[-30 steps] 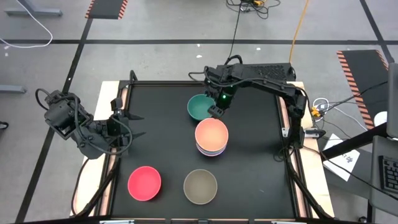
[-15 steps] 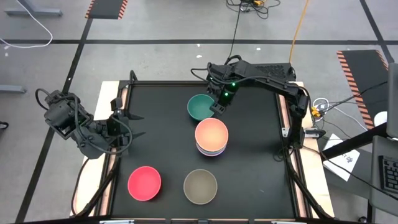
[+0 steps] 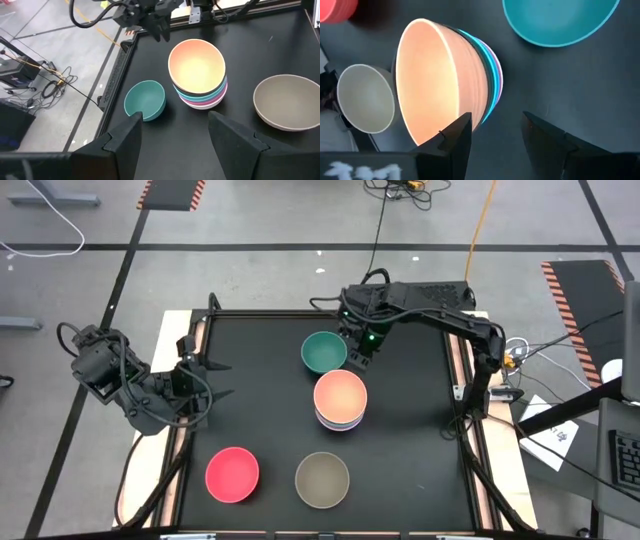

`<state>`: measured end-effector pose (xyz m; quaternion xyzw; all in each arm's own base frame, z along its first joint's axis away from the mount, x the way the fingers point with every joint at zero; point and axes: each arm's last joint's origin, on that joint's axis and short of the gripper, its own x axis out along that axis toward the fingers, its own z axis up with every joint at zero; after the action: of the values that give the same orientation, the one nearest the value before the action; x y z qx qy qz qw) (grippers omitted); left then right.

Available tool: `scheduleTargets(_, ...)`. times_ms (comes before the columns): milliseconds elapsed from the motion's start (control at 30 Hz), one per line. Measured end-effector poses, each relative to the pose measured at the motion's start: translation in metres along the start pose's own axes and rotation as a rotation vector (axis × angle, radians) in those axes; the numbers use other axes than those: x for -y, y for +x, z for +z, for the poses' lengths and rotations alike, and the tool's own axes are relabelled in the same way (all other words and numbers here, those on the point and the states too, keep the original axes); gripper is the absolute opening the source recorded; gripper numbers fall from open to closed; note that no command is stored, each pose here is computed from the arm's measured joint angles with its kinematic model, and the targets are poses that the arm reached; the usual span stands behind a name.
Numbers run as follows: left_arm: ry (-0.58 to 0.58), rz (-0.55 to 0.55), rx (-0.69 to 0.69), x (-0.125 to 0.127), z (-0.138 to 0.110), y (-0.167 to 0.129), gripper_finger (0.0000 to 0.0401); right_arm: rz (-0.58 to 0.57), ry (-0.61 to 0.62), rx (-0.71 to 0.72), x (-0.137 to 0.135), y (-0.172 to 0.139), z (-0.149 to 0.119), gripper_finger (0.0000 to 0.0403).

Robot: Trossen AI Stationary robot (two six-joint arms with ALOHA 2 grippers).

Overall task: Nest bowls inside each other
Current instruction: Stack the light orange bowl on top of the black bowl

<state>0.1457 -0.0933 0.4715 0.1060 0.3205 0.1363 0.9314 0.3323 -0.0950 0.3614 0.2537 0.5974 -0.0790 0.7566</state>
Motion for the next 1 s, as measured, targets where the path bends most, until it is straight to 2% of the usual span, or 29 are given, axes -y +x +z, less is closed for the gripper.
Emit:
scheduleTargets(233,-0.013,0.0,-0.001,0.0,0.0,0.0,0.0228,-0.009,-0.019,-0.045,-0.008,0.01,-0.005,0.0164)
scheduleTargets(400,-0.021,-0.005,-0.003,0.0,0.0,0.0,0.0228,-0.102,-0.029,-0.09,-0.012,0.026,-0.01,0.0164)
scheduleTargets(600,-0.022,-0.005,-0.003,0.0,0.0,0.0,0.0228,-0.152,-0.022,-0.152,-0.007,0.044,-0.015,0.0164)
scheduleTargets(733,-0.022,-0.005,-0.003,0.0,0.0,0.0,0.0228,-0.211,-0.022,-0.134,-0.003,0.042,-0.014,0.0164)
scheduleTargets(1000,-0.029,-0.006,-0.004,0.001,0.0,0.0,0.0228,-0.17,-0.03,0.017,-0.001,0.013,-0.01,0.0164)
